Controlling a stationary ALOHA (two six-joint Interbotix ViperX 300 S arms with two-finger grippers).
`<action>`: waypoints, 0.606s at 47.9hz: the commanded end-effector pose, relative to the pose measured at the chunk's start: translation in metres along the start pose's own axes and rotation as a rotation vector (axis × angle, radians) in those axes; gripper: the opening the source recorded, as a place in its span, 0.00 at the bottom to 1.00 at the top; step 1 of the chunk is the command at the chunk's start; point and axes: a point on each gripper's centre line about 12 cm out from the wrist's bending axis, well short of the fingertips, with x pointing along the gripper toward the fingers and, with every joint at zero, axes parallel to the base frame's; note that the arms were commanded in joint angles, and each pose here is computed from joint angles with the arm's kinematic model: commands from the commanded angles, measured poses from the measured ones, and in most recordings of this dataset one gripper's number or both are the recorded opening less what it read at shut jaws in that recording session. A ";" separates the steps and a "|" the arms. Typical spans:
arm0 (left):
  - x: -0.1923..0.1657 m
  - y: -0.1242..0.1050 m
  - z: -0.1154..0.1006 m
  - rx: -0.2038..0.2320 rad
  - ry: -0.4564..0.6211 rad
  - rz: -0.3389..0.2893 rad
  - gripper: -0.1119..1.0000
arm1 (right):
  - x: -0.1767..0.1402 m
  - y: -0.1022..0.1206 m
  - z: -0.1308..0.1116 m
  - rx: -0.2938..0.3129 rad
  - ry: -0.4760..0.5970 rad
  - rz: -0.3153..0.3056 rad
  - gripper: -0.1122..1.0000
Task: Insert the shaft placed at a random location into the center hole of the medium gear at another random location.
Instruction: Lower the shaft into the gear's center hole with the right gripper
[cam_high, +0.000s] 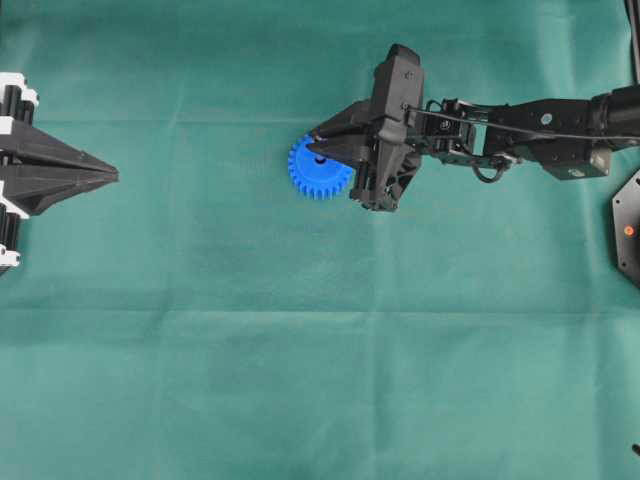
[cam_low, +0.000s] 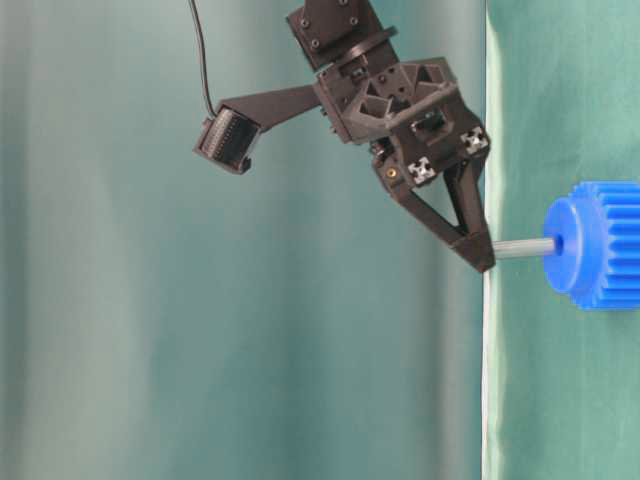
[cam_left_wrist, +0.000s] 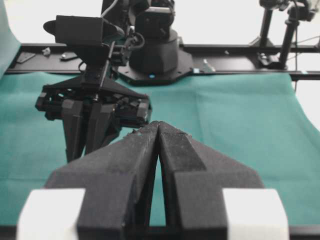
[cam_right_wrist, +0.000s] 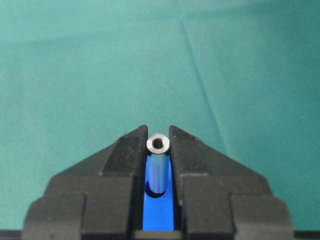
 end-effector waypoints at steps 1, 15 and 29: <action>0.002 0.000 0.008 0.002 -0.018 0.001 0.10 | 0.002 0.001 0.006 -0.007 -0.028 0.000 0.22; 0.002 0.000 0.008 0.002 -0.020 0.001 0.10 | 0.009 0.000 -0.006 0.010 -0.001 -0.007 0.22; 0.002 0.000 0.008 0.002 -0.018 0.001 0.10 | 0.018 0.003 -0.017 0.009 0.036 -0.001 0.22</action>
